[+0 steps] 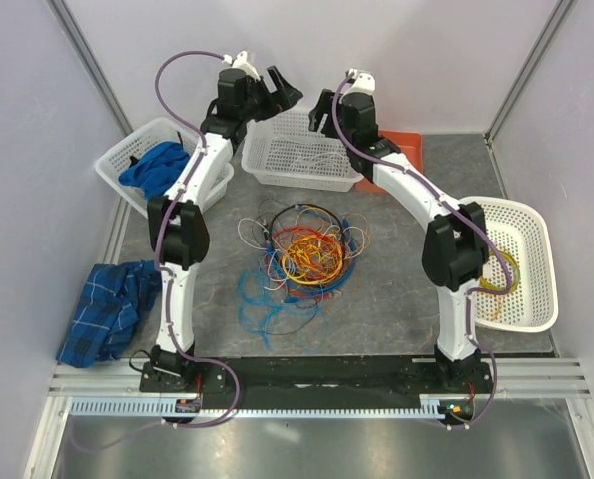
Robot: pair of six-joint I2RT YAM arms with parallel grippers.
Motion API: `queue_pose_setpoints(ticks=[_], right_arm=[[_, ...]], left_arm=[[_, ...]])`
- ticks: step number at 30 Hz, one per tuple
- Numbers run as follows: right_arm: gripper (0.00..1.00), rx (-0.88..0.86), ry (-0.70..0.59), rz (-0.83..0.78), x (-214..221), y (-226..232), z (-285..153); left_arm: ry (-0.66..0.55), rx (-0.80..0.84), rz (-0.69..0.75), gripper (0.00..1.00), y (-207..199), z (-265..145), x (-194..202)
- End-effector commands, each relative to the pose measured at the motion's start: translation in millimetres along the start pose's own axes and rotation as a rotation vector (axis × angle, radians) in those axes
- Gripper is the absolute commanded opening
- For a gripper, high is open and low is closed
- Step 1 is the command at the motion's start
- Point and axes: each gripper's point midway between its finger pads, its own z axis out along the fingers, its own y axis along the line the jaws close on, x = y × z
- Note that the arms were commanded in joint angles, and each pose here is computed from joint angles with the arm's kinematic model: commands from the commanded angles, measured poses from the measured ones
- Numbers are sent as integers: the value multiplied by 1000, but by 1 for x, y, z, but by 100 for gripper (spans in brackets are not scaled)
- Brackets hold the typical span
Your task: Untangle the cables
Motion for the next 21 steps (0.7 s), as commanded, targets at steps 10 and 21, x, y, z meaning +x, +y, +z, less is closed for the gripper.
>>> queue_pose_setpoints(ticks=[10, 21], right_arm=[[73, -12, 177, -32, 133, -6, -137], [70, 74, 323, -93, 214, -55, -206]], left_arm=[[-40, -16, -2, 100, -113, -163, 46], [76, -142, -59, 100, -105, -223, 142]])
